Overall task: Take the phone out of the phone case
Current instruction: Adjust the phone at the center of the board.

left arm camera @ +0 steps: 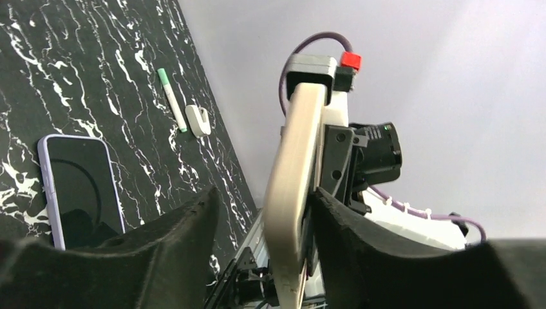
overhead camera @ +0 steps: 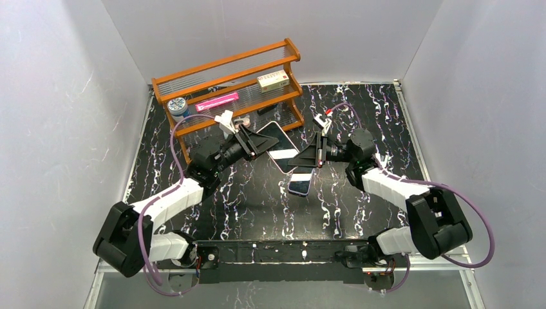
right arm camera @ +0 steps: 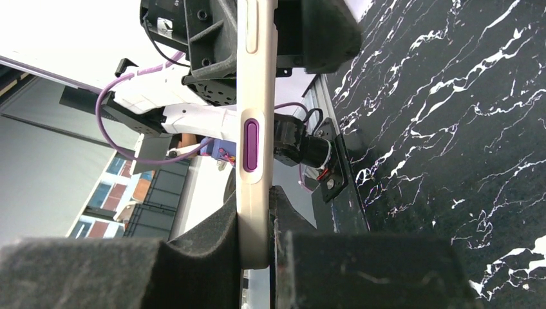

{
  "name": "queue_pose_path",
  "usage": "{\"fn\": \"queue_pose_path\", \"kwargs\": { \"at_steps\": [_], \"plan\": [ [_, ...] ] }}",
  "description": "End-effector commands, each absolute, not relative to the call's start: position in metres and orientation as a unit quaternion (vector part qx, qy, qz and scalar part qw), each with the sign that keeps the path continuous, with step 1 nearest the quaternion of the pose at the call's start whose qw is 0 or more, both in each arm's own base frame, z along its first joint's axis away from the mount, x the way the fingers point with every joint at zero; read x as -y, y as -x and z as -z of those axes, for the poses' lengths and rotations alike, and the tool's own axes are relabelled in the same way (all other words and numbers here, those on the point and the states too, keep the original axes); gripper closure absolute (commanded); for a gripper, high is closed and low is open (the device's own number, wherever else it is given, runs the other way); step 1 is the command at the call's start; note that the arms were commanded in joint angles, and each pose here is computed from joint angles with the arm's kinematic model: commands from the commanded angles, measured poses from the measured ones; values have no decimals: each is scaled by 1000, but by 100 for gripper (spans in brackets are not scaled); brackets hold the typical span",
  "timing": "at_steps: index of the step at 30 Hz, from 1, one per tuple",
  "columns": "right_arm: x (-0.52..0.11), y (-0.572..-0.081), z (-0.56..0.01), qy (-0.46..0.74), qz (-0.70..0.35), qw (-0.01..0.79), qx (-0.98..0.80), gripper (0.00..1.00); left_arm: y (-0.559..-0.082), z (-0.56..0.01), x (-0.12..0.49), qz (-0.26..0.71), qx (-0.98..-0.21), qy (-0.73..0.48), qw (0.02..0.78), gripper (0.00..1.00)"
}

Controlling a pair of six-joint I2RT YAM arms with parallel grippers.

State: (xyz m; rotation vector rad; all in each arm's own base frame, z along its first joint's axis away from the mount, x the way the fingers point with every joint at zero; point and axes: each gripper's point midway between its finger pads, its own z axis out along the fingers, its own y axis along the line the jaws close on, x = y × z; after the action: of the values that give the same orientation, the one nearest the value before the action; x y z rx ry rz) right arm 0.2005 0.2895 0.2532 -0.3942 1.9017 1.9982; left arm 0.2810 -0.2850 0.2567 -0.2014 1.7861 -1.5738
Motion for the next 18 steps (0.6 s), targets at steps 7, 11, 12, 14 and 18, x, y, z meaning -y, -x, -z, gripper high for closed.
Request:
{"fn": "queue_pose_path", "kwargs": {
  "at_steps": [7,11,12,14,18],
  "plan": [
    [-293,-205,-284,190,-714,226,-635,88,-288,-293,287,651,-650,81,383,100],
    [-291,-210,-279,167,-699,254,-647,49,-297,-291,275,648,-640,145,387,100],
    [-290,-212,-280,159,-697,265,-647,38,-299,-292,271,646,-635,160,391,100],
    [-287,-213,-281,142,-693,285,-647,20,-302,-296,264,647,-624,186,397,100],
    [-288,-215,-279,117,-679,310,-655,1,-306,-304,254,652,-604,225,399,100]
  ]
}}
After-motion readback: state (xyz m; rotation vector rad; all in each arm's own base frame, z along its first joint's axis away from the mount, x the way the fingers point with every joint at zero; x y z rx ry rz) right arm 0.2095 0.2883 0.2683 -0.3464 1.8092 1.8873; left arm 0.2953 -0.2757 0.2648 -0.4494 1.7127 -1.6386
